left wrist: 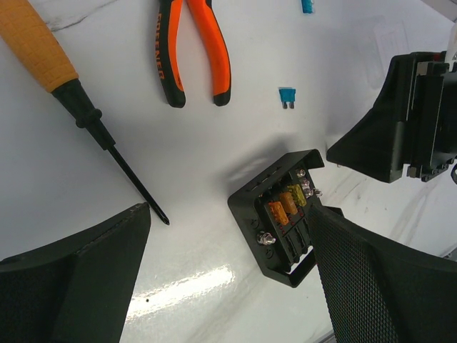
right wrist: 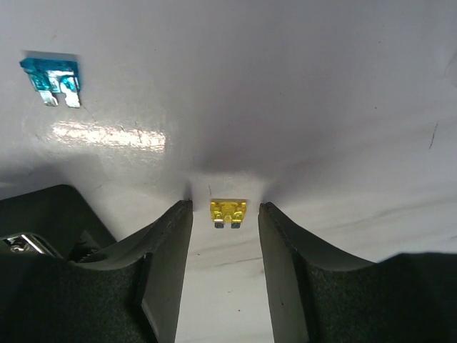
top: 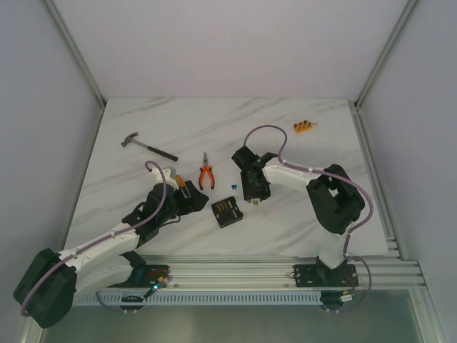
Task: Snap on the fuse box
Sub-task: Pick up the fuse from the center of the board.
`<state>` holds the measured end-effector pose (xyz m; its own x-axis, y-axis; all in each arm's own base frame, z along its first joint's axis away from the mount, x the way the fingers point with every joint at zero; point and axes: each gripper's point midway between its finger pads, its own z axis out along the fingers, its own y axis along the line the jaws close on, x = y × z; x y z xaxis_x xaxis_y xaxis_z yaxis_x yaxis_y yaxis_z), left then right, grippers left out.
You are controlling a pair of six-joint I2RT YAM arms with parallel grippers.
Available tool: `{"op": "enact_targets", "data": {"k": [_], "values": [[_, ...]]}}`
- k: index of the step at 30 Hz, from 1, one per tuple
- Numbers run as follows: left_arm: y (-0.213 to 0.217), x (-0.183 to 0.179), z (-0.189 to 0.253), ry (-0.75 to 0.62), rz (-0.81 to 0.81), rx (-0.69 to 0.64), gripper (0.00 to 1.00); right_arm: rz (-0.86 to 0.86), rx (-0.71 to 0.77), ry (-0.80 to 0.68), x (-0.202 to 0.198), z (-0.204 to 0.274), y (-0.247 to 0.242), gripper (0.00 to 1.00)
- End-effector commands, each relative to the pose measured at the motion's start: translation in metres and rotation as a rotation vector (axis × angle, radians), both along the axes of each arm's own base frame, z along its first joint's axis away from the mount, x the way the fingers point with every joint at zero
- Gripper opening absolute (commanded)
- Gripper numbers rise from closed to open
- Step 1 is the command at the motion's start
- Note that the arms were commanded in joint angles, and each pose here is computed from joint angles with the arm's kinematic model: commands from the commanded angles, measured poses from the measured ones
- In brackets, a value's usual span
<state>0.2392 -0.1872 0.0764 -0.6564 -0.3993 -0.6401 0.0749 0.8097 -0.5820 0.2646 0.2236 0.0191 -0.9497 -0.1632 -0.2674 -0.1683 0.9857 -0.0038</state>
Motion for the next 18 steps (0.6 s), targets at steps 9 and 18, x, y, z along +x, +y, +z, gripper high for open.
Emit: {"op": "enact_targets", "data": {"k": [9,18], "values": [[-0.001,0.002,0.005,-0.007,-0.008,-0.002,1.00,-0.013,-0.047,0.062,-0.007,-0.013,-0.003,0.41],[-0.011,-0.002,0.010,-0.007,-0.052,-0.047,1.00,-0.028,-0.060,0.059,-0.010,-0.015,-0.008,0.30]]}}
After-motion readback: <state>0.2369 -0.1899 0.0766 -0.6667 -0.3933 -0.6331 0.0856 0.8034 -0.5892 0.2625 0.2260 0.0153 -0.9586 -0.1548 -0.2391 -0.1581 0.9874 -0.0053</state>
